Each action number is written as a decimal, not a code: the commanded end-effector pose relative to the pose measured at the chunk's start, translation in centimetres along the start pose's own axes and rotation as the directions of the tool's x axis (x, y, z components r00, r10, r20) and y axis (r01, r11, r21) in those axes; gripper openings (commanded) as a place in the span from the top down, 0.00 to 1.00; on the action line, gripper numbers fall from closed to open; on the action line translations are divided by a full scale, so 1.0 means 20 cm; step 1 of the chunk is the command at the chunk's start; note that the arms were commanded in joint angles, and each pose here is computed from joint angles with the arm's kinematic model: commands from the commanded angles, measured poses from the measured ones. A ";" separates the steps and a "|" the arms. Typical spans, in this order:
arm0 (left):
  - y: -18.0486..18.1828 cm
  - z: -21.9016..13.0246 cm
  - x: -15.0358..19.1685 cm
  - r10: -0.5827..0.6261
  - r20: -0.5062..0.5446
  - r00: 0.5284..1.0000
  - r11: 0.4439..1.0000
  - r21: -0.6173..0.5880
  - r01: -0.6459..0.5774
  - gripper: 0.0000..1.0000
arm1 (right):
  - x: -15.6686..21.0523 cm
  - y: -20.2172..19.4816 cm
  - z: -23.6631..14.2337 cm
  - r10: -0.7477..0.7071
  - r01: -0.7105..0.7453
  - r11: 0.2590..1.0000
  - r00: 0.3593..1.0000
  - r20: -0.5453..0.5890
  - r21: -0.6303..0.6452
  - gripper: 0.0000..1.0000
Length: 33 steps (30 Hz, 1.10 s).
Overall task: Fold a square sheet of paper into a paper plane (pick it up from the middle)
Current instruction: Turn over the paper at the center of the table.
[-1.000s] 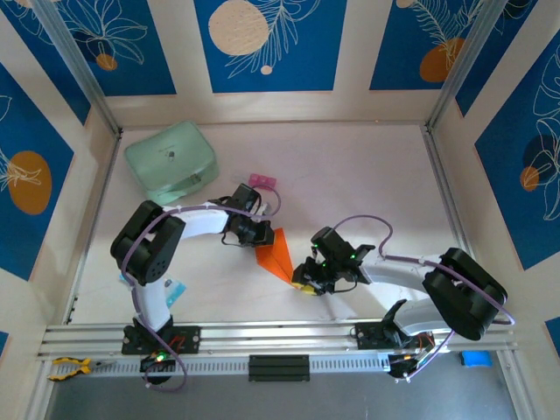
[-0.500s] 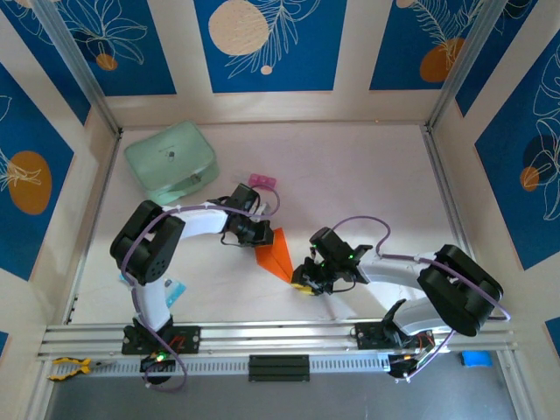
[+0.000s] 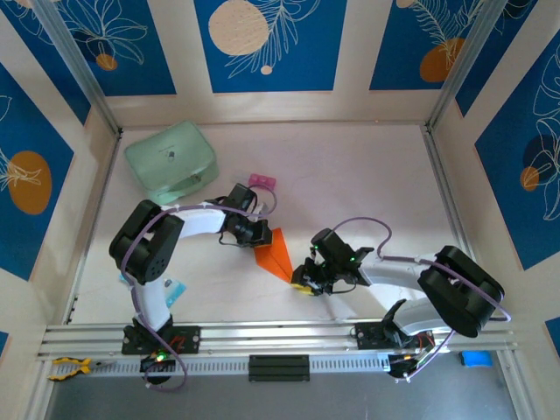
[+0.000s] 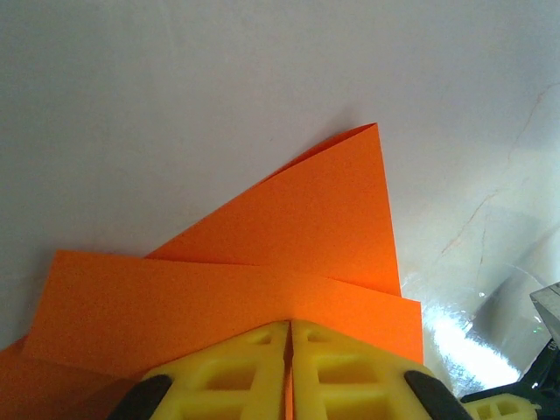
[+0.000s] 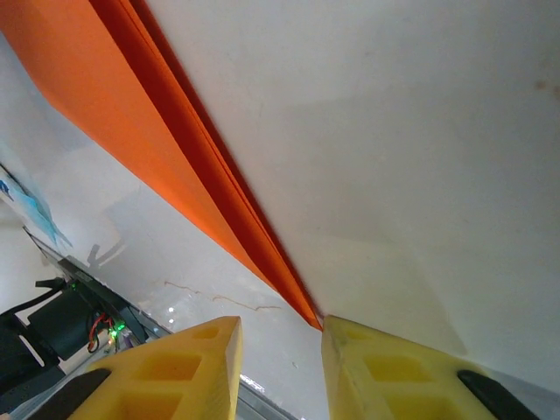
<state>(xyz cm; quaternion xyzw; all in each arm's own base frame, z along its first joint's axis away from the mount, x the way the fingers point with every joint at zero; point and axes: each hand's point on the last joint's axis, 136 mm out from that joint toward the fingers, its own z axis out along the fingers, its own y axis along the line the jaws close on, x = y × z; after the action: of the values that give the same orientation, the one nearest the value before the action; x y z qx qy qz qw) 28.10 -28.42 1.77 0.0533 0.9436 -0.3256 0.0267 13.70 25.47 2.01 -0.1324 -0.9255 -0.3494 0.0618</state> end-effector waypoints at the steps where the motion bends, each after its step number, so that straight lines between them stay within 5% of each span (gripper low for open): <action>1: 0.12 0.02 0.07 -0.056 -0.039 0.998 0.997 -0.064 0.053 0.88 | -0.01 0.02 0.00 -0.026 0.026 0.999 1.000 0.017 -0.027 0.68; 33: 0.10 0.02 0.05 -0.072 -0.034 0.997 0.997 -0.041 0.071 0.88 | -0.06 0.05 -0.01 -0.087 0.097 0.989 0.992 0.091 -0.107 0.68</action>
<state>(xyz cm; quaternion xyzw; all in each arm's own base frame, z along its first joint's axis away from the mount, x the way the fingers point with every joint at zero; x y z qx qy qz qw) 28.14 -28.39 1.81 0.0480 0.9433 -0.3275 0.0246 14.62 25.92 2.28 -0.1182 -0.9133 -0.3893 0.0188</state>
